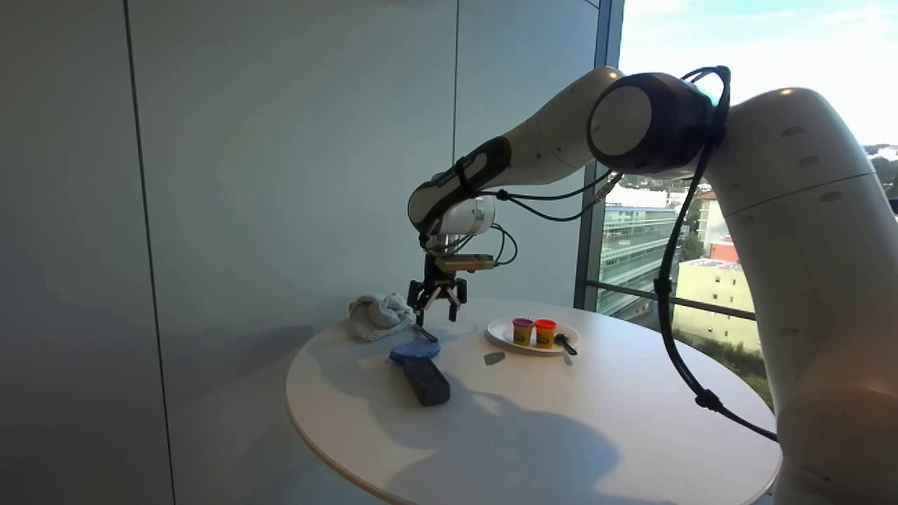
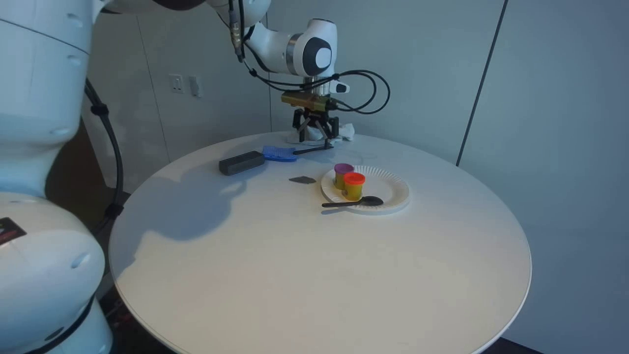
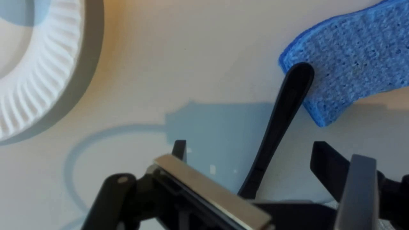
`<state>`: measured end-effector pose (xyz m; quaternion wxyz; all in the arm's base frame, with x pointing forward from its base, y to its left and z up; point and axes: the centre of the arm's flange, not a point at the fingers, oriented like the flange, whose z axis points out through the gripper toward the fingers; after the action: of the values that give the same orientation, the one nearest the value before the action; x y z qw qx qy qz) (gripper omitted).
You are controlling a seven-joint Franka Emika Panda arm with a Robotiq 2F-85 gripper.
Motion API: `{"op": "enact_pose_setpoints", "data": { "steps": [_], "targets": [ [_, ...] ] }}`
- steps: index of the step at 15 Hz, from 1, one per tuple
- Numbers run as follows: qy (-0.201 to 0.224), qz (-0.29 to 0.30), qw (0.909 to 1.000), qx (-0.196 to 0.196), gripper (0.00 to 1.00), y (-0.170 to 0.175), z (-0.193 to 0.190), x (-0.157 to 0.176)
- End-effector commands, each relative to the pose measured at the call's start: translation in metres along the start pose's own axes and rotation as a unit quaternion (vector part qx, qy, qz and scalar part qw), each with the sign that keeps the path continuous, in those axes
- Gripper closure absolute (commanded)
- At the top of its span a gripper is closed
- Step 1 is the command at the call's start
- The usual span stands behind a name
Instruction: Put the spice cups and black objects on the plate
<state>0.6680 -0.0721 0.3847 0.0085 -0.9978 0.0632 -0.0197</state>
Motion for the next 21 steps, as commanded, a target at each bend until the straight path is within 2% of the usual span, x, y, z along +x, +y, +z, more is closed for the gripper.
{"op": "enact_pose_setpoints", "data": {
  "steps": [1,7,8,9,10,17,19,21],
  "targets": [
    [-0.021,0.029,0.9992,-0.021,0.00,-0.010,0.002,0.031],
    [-0.051,0.057,0.9967,-0.029,0.02,-0.009,0.025,0.044],
    [-0.054,0.059,0.9963,-0.030,0.19,-0.009,0.028,0.045],
    [-0.057,0.062,0.9961,-0.030,0.27,-0.009,0.031,0.046],
    [-0.058,0.063,0.9959,-0.030,0.29,-0.008,0.033,0.048],
    [-0.066,0.063,0.9954,-0.030,0.84,-0.015,0.033,0.049],
    [-0.066,0.063,0.9954,-0.030,0.96,-0.018,0.034,0.048],
    [-0.065,0.065,0.9954,-0.028,0.97,-0.019,0.033,0.048]
  ]
}}
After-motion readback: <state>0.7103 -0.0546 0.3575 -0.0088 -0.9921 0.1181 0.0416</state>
